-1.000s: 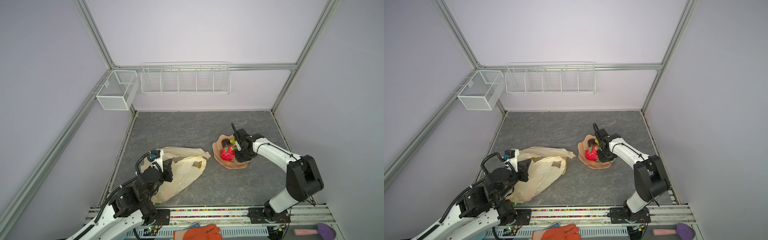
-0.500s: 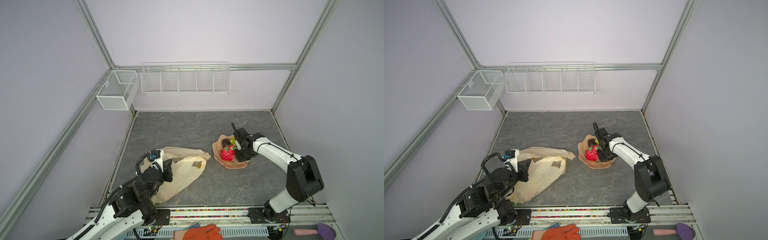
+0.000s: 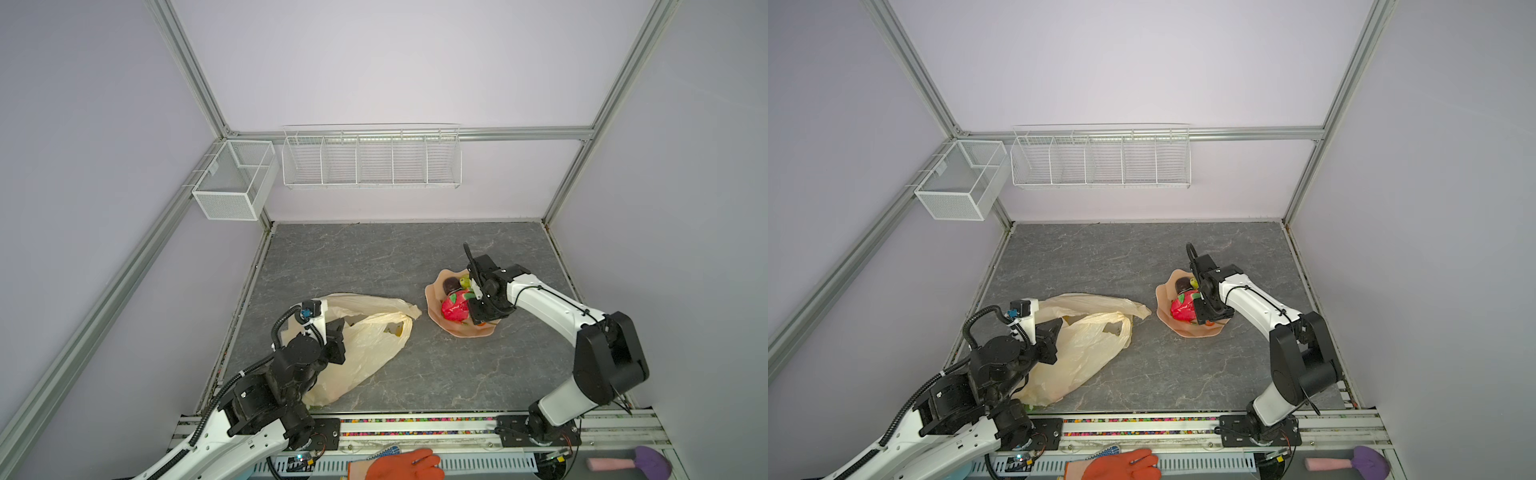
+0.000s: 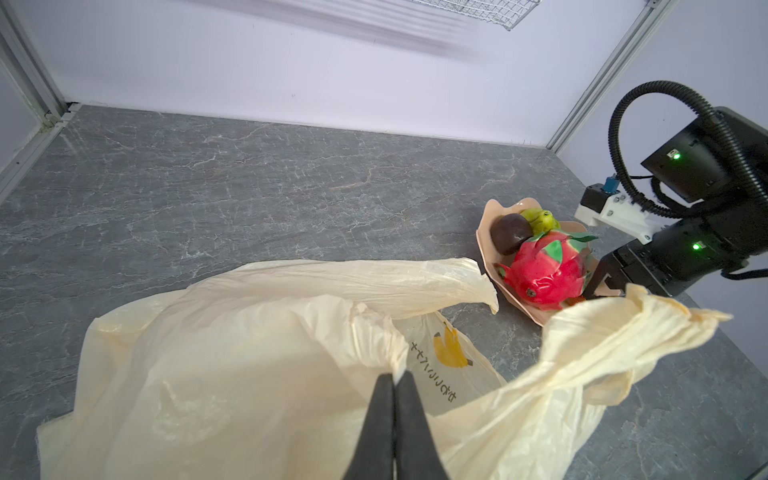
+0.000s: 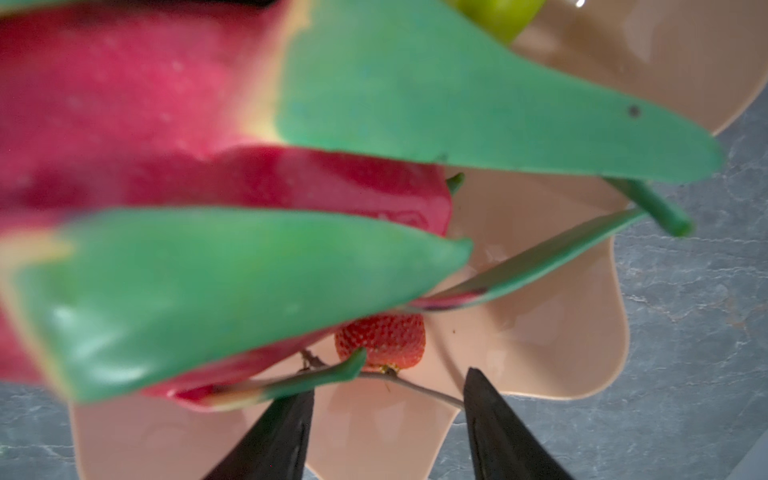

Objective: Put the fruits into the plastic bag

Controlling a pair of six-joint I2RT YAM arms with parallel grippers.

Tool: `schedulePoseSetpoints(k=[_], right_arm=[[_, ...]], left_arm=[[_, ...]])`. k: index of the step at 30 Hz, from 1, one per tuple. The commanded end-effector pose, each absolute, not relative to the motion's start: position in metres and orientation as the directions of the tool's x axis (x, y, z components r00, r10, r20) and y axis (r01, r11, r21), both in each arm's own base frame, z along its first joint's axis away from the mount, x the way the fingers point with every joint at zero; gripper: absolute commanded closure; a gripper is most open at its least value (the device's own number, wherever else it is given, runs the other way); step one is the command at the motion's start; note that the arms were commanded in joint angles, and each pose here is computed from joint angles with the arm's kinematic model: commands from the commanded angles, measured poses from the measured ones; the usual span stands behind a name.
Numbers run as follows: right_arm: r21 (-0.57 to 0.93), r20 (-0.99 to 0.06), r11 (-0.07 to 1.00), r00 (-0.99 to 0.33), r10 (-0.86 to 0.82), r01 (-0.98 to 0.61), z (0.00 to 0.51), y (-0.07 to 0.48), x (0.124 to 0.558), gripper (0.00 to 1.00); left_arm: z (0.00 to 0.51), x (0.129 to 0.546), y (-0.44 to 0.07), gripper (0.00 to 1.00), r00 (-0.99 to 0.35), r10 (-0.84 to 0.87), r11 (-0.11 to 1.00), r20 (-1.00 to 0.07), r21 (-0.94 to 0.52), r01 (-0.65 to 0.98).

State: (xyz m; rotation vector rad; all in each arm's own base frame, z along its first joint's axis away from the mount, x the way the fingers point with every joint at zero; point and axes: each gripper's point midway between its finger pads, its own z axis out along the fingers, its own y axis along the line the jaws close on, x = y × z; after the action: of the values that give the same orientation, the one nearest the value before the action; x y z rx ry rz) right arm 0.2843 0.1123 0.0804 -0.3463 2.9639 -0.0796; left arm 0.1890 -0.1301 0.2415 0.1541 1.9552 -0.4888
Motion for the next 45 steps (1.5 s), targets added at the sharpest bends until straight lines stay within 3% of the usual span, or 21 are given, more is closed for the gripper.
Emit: schedulePoseSetpoints(k=[1, 12, 21, 32, 45], right_arm=[[-0.036, -0.143, 0.965, -0.955, -0.262, -0.259, 0.079, 0.117, 0.282, 0.35], [-0.030, -0.097, 0.950, -0.945, -0.313, -0.312, 0.063, 0.118, 0.276, 0.25], [-0.003, -0.075, 0.952, -0.949, -0.305, -0.306, 0.047, 0.123, 0.276, 0.24], [0.002, -0.049, 0.955, -0.954, -0.295, -0.296, 0.028, 0.124, 0.275, 0.27], [0.016, -0.068, 0.958, -0.956, -0.286, -0.287, 0.026, 0.126, 0.274, 0.44]], left_arm=[[0.240, 0.189, -0.128, 1.00, -0.429, -0.130, 0.908, -0.894, -0.281, 0.310], [0.239, 0.189, -0.127, 1.00, -0.428, -0.129, 0.910, -0.894, -0.279, 0.307], [0.240, 0.189, -0.125, 1.00, -0.429, -0.132, 0.911, -0.893, -0.280, 0.302], [0.240, 0.189, -0.125, 1.00, -0.429, -0.131, 0.913, -0.894, -0.278, 0.300], [0.240, 0.189, -0.124, 1.00, -0.427, -0.131, 0.915, -0.895, -0.274, 0.295]])
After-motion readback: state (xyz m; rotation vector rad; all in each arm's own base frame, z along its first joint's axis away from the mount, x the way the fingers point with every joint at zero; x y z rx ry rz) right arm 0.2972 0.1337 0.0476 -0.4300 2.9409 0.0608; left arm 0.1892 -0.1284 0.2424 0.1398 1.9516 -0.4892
